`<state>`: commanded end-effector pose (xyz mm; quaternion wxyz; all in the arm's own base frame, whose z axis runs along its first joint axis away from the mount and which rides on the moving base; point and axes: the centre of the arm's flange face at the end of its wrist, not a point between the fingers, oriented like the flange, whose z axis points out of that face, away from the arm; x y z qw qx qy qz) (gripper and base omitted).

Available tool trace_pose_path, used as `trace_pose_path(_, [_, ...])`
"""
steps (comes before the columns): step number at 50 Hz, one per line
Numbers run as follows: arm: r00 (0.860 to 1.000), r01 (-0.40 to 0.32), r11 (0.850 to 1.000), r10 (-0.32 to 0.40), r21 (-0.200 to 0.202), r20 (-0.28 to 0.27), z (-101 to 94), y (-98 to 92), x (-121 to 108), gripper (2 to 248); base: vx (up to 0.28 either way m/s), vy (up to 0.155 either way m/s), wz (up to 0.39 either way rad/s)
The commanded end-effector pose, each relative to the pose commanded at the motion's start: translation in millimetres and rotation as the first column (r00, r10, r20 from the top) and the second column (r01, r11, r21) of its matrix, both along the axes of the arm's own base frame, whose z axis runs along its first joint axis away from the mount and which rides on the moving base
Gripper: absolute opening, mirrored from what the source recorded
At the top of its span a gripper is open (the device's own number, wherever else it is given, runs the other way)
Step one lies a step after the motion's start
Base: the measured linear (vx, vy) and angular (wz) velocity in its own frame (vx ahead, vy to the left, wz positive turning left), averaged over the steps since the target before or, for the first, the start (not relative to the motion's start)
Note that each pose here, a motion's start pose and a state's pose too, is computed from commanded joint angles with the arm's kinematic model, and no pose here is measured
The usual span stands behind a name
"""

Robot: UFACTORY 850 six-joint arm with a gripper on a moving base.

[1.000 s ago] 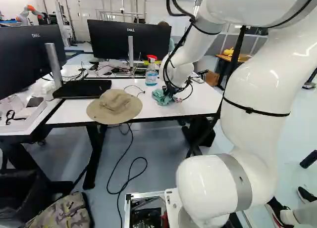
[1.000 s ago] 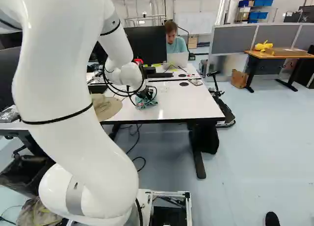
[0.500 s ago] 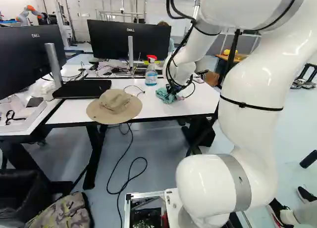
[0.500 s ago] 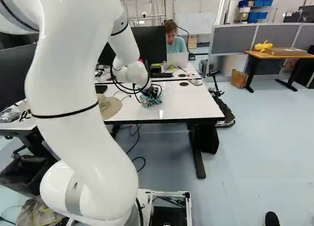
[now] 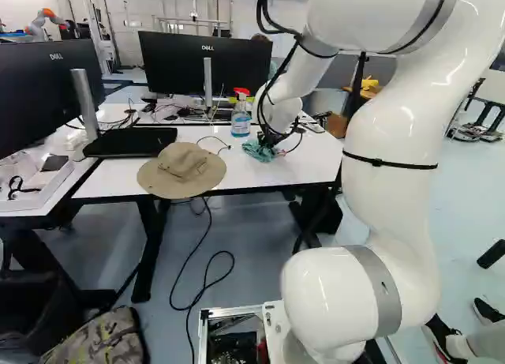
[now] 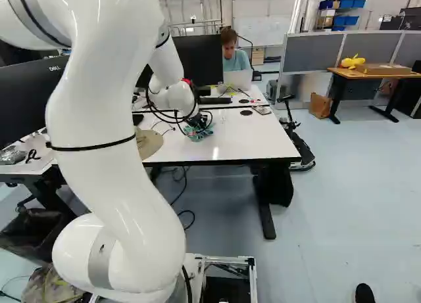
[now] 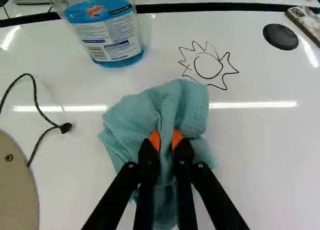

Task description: Clean the table with the green towel

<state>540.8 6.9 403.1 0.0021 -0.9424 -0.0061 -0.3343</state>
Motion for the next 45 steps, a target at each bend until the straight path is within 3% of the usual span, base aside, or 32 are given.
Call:
trace_pose_path(18, [0.999, -0.051, 0.999, 0.051, 0.0, -0.007, 0.7, 26.7, -15.1, 46, 0.0, 0.0, 0.0])
trace_pose_path(45, [0.998, -0.054, 0.999, 0.054, 0.0, 0.032, 23.0, 27.8, -25.1, 46, 0.0, 0.0, 0.0])
